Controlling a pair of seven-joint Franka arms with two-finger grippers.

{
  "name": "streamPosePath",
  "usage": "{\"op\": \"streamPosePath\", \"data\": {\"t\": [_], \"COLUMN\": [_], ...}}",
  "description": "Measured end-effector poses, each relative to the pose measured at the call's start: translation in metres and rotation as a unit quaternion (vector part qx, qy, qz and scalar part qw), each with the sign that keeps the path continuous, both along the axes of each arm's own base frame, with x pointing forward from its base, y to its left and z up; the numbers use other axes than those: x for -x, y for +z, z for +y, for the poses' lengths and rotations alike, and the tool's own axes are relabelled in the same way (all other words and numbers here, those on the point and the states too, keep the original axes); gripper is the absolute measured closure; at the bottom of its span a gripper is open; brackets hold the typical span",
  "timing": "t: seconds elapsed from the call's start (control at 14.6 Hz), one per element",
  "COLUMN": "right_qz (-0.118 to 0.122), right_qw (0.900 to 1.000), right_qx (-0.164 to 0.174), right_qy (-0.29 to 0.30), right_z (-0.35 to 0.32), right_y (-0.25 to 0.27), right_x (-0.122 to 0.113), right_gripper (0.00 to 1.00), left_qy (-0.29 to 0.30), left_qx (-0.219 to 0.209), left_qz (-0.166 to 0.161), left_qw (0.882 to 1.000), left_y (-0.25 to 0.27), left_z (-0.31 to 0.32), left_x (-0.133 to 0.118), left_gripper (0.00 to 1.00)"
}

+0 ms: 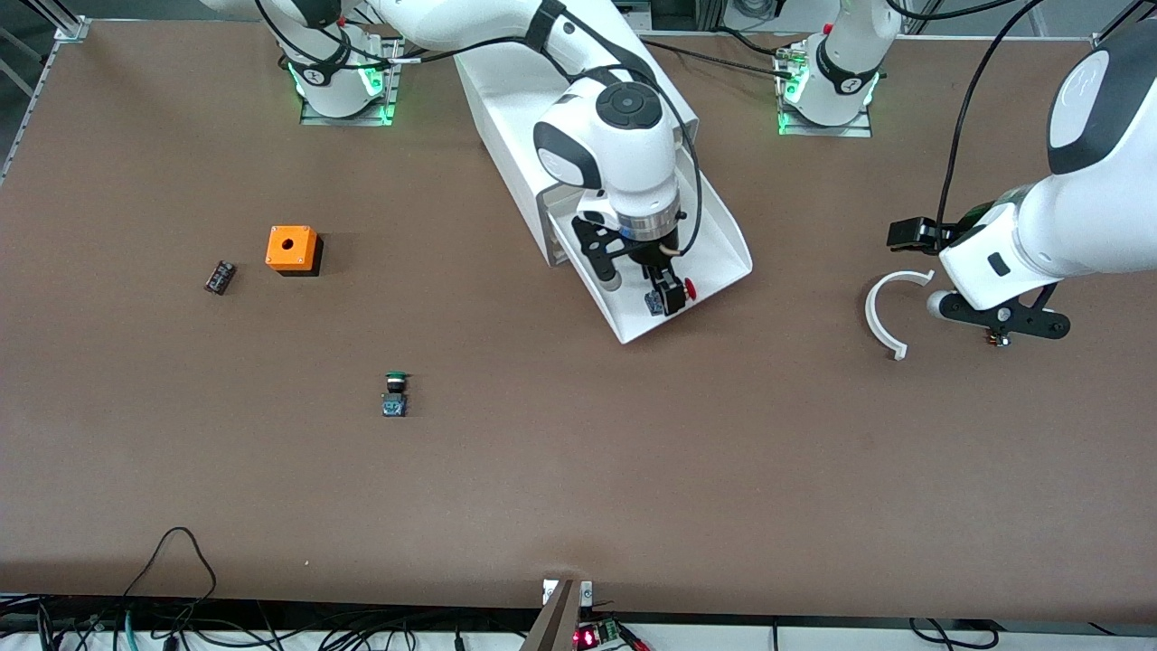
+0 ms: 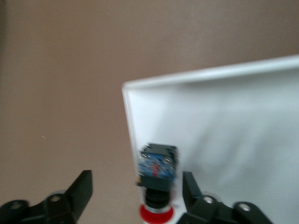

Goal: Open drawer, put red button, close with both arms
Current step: 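Release the button in the drawer and withdraw the right gripper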

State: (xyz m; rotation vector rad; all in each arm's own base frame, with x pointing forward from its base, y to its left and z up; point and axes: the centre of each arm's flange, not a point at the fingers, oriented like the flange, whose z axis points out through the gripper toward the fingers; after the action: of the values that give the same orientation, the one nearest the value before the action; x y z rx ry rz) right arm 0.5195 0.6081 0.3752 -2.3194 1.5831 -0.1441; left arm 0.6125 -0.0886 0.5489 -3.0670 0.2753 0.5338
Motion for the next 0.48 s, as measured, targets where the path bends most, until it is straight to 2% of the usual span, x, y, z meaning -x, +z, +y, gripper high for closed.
{"op": "streamPosePath", "data": {"t": [0.07, 0.14, 0.27, 0.48], "right_qz": [-0.004, -0.007, -0.015, -0.028], "right_qw": [1.000, 1.000, 0.997, 0.983], "right_qx": [-0.009, -0.015, -0.004, 0.018], "right_qy": [0.004, 0.019, 0.077, 0.181], "right_z": [-0.012, -0.027, -0.059, -0.103], "right_y": [0.015, 0.033, 0.064, 0.102], "right_x": [-0.014, -0.028, -0.050, -0.073], "right_gripper": [0.00, 0.00, 0.00, 0.00], "left_qy": [0.006, 0.019, 0.057, 0.128], "left_qx": [-0.001, -0.003, -0.002, 0.011], "left_qz": [-0.005, -0.016, -0.046, -0.077], "left_qw": [1.000, 1.000, 0.997, 0.989], "left_y": [0.000, 0.001, 0.002, -0.011], "left_z": [0.000, -0.001, -0.005, -0.018], "left_x": [-0.001, -0.004, -0.013, -0.027], "left_gripper": [0.00, 0.00, 0.00, 0.00]}}
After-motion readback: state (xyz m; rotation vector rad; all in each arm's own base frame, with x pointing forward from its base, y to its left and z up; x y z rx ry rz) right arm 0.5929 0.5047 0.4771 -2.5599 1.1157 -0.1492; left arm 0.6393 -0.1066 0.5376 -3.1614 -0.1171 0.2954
